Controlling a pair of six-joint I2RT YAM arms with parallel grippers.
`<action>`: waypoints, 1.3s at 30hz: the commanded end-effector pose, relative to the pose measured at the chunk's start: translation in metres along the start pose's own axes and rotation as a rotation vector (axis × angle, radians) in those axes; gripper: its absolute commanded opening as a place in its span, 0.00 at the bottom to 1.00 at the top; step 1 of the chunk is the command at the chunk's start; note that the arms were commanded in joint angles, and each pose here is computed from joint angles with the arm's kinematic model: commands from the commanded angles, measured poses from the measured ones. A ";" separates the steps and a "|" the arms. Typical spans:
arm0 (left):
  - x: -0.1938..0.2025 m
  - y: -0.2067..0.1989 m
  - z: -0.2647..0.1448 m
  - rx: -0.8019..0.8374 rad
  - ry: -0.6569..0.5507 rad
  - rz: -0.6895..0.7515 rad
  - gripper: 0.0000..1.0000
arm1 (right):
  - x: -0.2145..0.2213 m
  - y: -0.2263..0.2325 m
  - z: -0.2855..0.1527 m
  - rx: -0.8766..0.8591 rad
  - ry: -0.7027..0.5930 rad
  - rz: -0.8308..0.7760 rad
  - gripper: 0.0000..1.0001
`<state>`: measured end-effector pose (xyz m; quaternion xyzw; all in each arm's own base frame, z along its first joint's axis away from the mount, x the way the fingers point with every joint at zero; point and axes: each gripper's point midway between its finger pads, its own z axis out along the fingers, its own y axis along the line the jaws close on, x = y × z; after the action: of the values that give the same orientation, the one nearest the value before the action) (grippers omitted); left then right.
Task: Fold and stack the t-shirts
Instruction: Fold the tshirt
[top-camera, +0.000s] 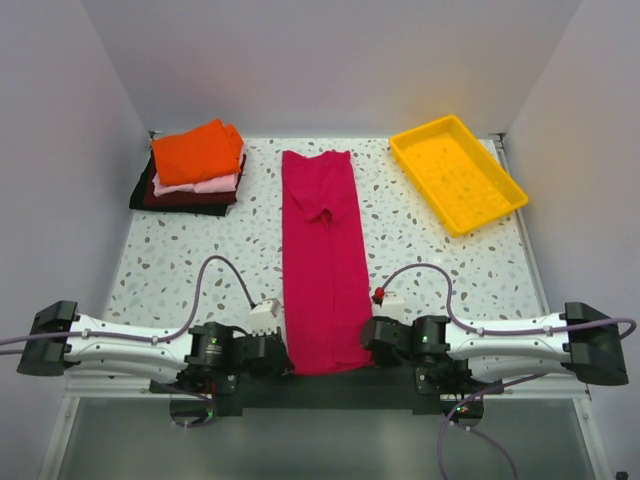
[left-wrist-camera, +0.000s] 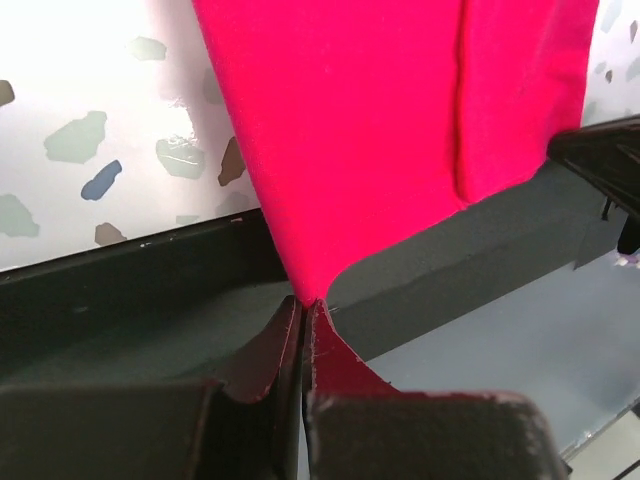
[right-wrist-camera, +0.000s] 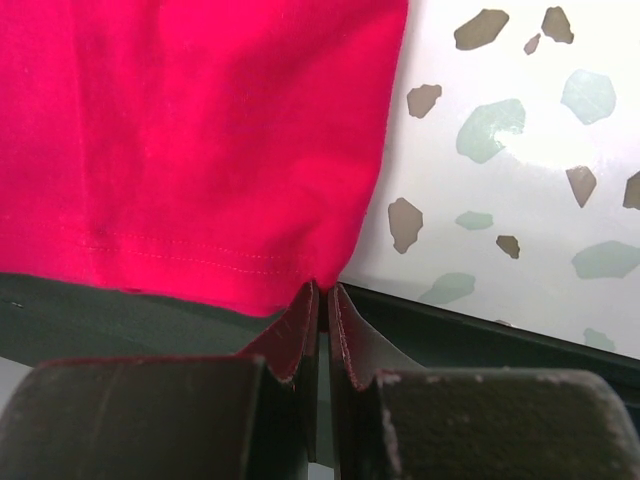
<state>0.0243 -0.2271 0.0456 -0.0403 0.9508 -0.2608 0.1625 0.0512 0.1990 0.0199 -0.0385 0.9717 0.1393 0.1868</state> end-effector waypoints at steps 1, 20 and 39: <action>-0.010 -0.008 -0.006 -0.008 -0.054 -0.035 0.00 | -0.013 0.006 -0.008 -0.005 -0.055 0.026 0.00; -0.108 -0.042 -0.011 0.027 -0.344 0.019 0.00 | -0.112 0.025 -0.017 0.059 -0.277 -0.048 0.00; -0.237 -0.026 0.023 -0.047 -0.470 0.061 0.00 | -0.235 0.012 0.004 0.216 -0.406 -0.013 0.00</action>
<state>0.2257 -0.2077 0.0805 -0.0924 0.9153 -0.1783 0.3491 0.2360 0.2096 0.0860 0.0017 0.9393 0.0414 0.3405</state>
